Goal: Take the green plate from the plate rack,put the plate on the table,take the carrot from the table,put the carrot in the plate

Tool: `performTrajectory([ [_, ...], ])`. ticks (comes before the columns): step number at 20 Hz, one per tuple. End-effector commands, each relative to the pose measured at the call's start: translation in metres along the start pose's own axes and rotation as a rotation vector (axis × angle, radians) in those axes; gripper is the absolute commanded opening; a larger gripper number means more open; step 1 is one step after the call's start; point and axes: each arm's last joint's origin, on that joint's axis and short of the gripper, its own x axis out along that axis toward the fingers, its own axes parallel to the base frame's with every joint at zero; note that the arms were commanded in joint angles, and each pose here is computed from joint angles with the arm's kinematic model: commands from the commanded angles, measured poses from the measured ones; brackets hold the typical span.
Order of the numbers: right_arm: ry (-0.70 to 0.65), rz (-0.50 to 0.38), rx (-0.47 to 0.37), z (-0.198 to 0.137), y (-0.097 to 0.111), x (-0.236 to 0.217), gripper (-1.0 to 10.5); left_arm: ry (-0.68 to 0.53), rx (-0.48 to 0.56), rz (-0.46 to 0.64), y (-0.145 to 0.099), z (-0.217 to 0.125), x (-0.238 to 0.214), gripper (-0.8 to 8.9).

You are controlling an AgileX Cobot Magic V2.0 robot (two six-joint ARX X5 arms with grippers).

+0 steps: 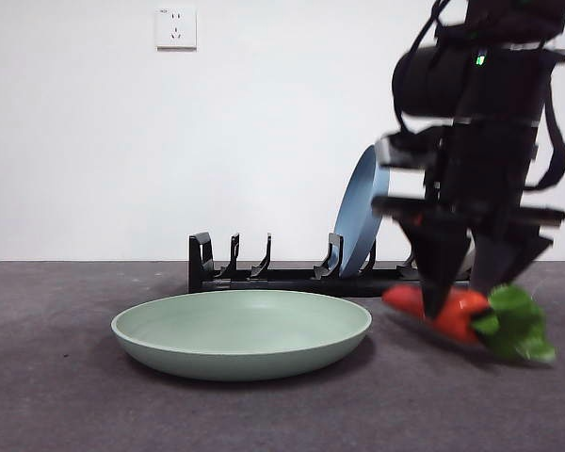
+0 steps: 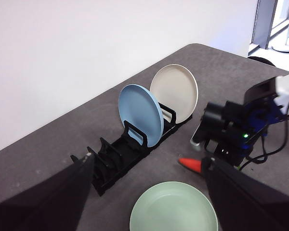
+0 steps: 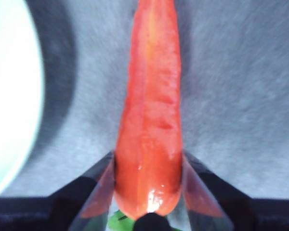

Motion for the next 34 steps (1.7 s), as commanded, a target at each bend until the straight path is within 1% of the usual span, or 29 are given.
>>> performTrajectory([
  [1, -0.116, 0.017, 0.032, 0.003, 0.002, -0.032, -0.1, -0.007, -0.010, 0.003, 0.001, 0.000, -0.001, 3.76],
  [3, -0.189, 0.042, 0.024, 0.004, 0.009, -0.054, -0.1, -0.007, -0.010, 0.003, 0.001, 0.001, -0.001, 3.76],
  [5, -0.227, 0.073, -0.004, 0.005, 0.024, -0.065, -0.1, -0.007, -0.010, 0.002, 0.001, 0.000, -0.001, 3.76],
  [7, -0.257, 0.149, -0.036, 0.006, 0.042, -0.064, -0.1, -0.006, -0.010, 0.001, 0.000, 0.000, -0.001, 3.76],
  [9, -0.294, 0.194, -0.071, 0.009, 0.065, -0.059, -0.1, -0.005, -0.010, 0.001, 0.000, 0.000, -0.001, 3.76],
  [11, -0.317, 0.226, -0.087, 0.011, 0.081, -0.052, -0.1, 0.001, -0.007, 0.001, 0.000, 0.000, -0.001, 3.76],
  [13, -0.313, 0.242, -0.094, 0.013, 0.093, -0.040, -0.1, 0.007, -0.005, 0.001, 0.000, -0.001, -0.001, 3.76],
  [18, -0.237, 0.230, -0.109, 0.019, 0.107, -0.007, -0.1, 0.007, -0.005, -0.001, 0.000, -0.001, -0.001, 3.76],
  [21, -0.213, 0.225, -0.144, 0.023, 0.116, 0.006, -0.1, 0.007, -0.005, -0.001, 0.000, -0.001, -0.001, 3.76],
  [24, -0.182, 0.220, -0.180, 0.020, 0.123, 0.017, -0.1, 0.007, -0.007, -0.001, 0.000, -0.001, -0.001, 3.76],
  [27, -0.148, 0.206, -0.195, 0.017, 0.126, 0.027, -0.1, 0.008, -0.009, -0.001, 0.000, -0.001, -0.001, 3.76],
  [30, -0.141, 0.204, -0.205, 0.016, 0.126, 0.029, -0.1, 0.008, -0.012, 0.000, 0.000, -0.001, -0.001, 3.76],
  [31, -0.140, 0.207, -0.205, 0.016, 0.126, 0.029, 0.5, 0.008, -0.013, 0.000, 0.000, -0.001, -0.001, 3.76],
  [33, -0.140, 0.207, -0.205, 0.016, 0.127, 0.029, 3.5, 0.010, -0.012, 0.000, 0.000, -0.001, -0.001, 3.76],
  [34, -0.141, 0.207, -0.205, 0.016, 0.127, 0.029, 4.4, 0.013, -0.011, 0.000, 0.000, -0.002, -0.001, 3.76],
])
